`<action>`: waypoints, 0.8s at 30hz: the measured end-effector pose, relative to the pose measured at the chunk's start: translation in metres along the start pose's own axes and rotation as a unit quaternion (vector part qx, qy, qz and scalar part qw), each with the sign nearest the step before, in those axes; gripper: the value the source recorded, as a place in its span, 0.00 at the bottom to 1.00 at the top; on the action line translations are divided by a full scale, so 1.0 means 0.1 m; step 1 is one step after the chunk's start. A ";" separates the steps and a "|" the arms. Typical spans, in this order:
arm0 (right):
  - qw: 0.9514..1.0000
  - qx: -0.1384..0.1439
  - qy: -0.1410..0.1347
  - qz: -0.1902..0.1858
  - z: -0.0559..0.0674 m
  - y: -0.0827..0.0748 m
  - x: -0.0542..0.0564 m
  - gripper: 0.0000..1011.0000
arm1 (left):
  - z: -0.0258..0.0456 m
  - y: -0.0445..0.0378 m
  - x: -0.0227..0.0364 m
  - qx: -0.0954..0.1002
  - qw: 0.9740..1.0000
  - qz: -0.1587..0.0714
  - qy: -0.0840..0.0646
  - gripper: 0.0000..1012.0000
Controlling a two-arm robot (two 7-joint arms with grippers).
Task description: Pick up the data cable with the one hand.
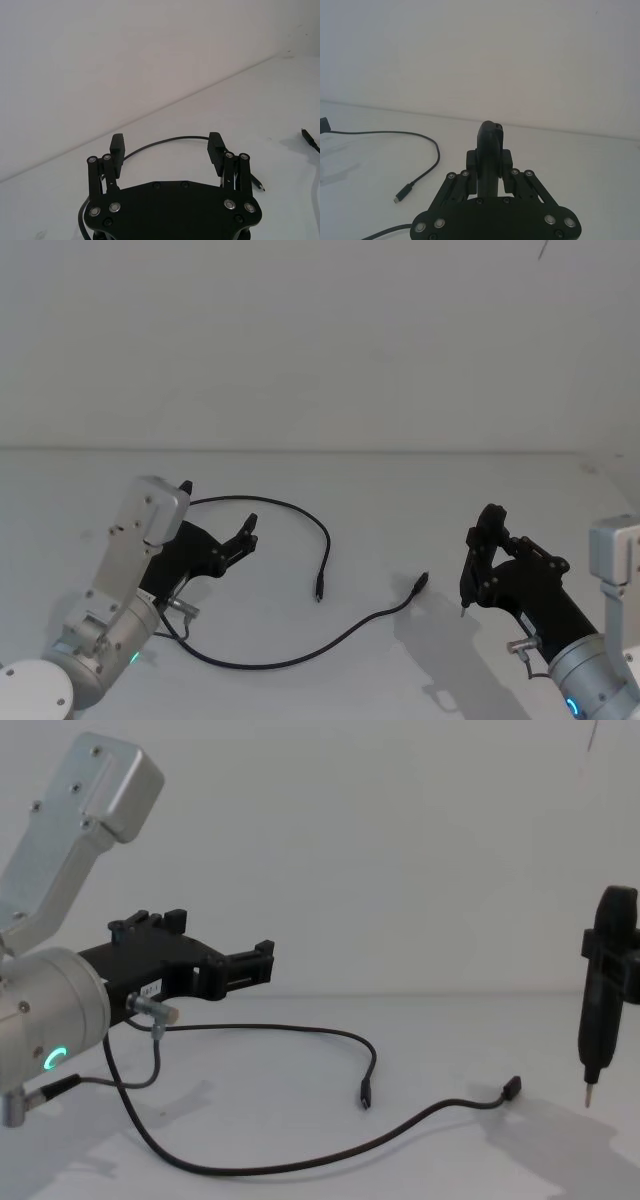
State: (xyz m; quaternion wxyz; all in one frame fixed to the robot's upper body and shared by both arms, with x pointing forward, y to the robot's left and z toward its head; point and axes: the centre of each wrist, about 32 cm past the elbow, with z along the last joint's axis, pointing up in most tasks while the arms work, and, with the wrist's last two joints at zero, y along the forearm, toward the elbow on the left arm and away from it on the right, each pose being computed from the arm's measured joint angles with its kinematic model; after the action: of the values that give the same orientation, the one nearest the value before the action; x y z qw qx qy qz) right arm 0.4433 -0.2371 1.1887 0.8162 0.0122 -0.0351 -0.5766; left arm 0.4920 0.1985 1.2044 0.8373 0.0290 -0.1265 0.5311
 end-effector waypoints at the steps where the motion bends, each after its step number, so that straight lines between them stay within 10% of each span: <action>1: 1.000 0.000 0.000 0.000 0.00 0.00 0.00 0.28 | 0.000 0.000 0.000 0.000 1.000 0.000 0.000 0.99; 24: 1.000 0.000 0.000 0.000 0.00 0.00 0.00 0.28 | 0.001 0.000 0.000 0.000 1.000 0.000 0.000 0.99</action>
State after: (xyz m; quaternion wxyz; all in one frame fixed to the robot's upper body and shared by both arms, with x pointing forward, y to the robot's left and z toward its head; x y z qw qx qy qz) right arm 0.4433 -0.2371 1.1887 0.8162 0.0122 -0.0351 -0.5766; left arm 0.4920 0.1984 1.2044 0.8373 0.0289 -0.1265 0.5311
